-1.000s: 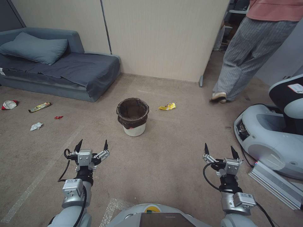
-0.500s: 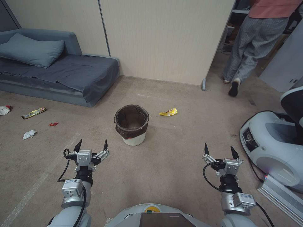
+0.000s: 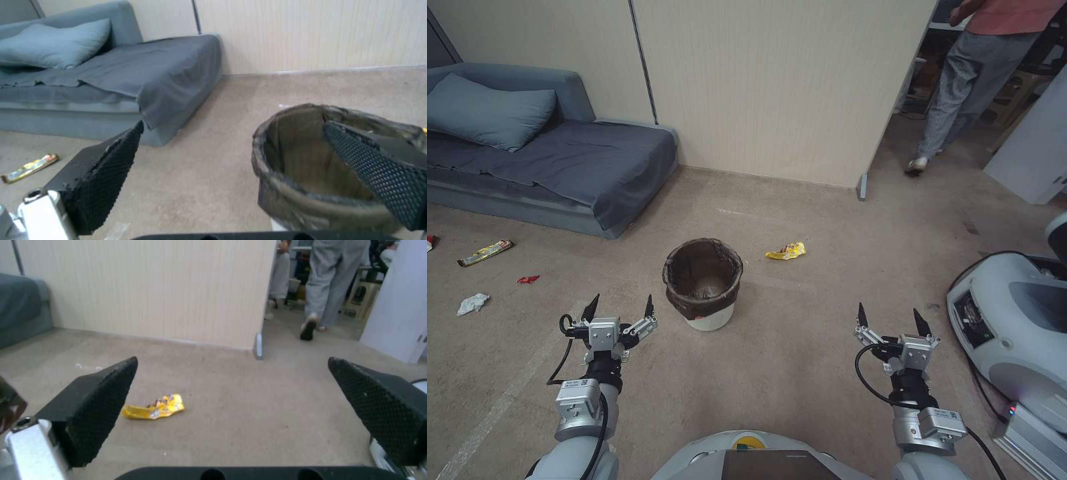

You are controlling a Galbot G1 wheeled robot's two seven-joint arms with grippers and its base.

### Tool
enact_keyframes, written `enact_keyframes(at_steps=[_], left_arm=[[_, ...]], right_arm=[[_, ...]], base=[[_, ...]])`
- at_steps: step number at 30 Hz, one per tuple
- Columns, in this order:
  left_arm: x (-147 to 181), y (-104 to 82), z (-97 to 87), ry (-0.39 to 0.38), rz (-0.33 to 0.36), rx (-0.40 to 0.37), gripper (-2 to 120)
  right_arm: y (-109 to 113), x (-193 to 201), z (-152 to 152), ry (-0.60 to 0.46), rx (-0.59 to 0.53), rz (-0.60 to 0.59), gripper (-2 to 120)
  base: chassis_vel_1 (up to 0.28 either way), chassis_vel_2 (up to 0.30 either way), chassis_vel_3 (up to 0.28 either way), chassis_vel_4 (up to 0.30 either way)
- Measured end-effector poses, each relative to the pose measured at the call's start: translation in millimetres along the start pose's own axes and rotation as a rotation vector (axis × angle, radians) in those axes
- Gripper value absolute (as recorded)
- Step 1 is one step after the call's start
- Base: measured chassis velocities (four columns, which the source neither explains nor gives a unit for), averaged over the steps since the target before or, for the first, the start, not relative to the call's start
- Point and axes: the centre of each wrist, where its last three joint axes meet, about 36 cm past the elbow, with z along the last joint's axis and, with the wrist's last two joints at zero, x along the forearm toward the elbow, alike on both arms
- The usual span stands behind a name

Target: Pick up the trash bin, then pick up the garbage from the floor and place it into the trash bin.

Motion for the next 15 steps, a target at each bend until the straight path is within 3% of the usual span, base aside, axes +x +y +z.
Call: enact_keyframes(at_steps=[15], left_arm=[[-0.3,0.9,-0.4,-0.001,-0.003,0.001,100]], right_arm=[[-1.0,-0.5,0.5,-0.005,0.004,0.002,100]], base=[[-0.146,0.144,0.141,-0.148]])
